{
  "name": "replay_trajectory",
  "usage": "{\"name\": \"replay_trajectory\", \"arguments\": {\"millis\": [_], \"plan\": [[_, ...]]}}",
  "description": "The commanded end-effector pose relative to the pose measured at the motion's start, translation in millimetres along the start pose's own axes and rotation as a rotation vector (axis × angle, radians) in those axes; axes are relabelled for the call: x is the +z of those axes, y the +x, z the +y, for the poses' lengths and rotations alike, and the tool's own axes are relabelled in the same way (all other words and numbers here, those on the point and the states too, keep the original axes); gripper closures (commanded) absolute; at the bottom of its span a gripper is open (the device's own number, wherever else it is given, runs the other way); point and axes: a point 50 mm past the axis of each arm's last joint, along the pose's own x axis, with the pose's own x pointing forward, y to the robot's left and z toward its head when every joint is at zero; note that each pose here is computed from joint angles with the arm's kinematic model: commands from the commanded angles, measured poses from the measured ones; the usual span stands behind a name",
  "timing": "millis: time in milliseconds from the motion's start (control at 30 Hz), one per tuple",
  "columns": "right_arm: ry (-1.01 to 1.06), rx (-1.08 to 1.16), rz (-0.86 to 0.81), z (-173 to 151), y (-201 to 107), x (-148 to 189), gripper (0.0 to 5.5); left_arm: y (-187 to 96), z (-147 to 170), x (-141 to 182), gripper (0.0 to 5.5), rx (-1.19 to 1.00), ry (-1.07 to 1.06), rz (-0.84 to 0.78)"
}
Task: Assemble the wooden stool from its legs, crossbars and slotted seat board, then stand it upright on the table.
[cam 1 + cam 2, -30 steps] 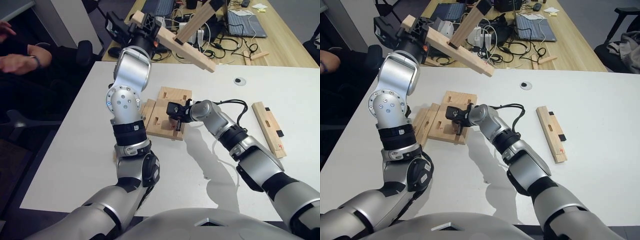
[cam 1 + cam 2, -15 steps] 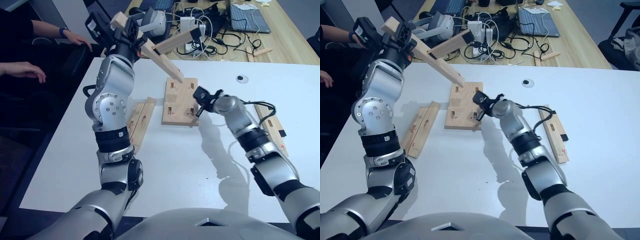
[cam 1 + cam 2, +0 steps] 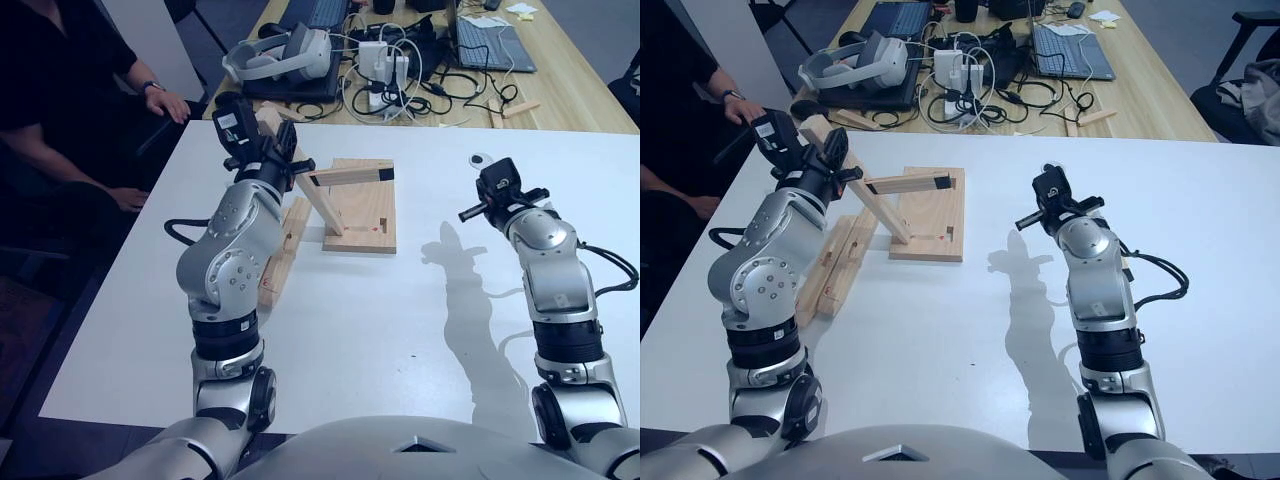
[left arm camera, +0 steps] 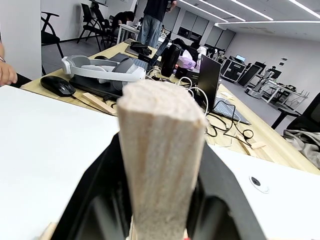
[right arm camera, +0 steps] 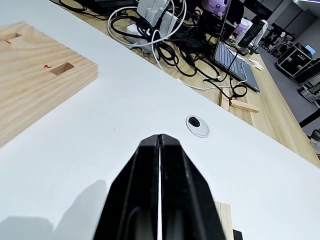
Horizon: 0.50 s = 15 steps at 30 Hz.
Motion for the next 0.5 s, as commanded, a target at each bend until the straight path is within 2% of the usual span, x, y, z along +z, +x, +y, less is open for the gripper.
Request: {"name": "replay_trajectory", "arguments": {"millis": [33, 200, 367, 500], "plan": [[0.000, 0.000, -0.008, 0.8, 2.6, -1.6, 5.50, 1.0, 1.4, -0.7, 4.48, 0.024, 0.033, 0.008], [-0.014, 0.004, -0.022, 1.5, 4.9, -0.1, 5.50, 6.4, 2.5, -8.1, 4.48, 0.058, -0.021, 0.032], [-0.023, 0.004, -0.055, -1.6, 6.7, 8.1, 5.50, 11.1, 0.0, -20.9, 4.48, 0.057, 0.042, 0.083], [-0.032, 0.010, -0.076, -1.2, 7.5, 10.9, 5.50, 12.7, -3.8, -19.3, 4.48, 0.027, 0.072, 0.018]]}}
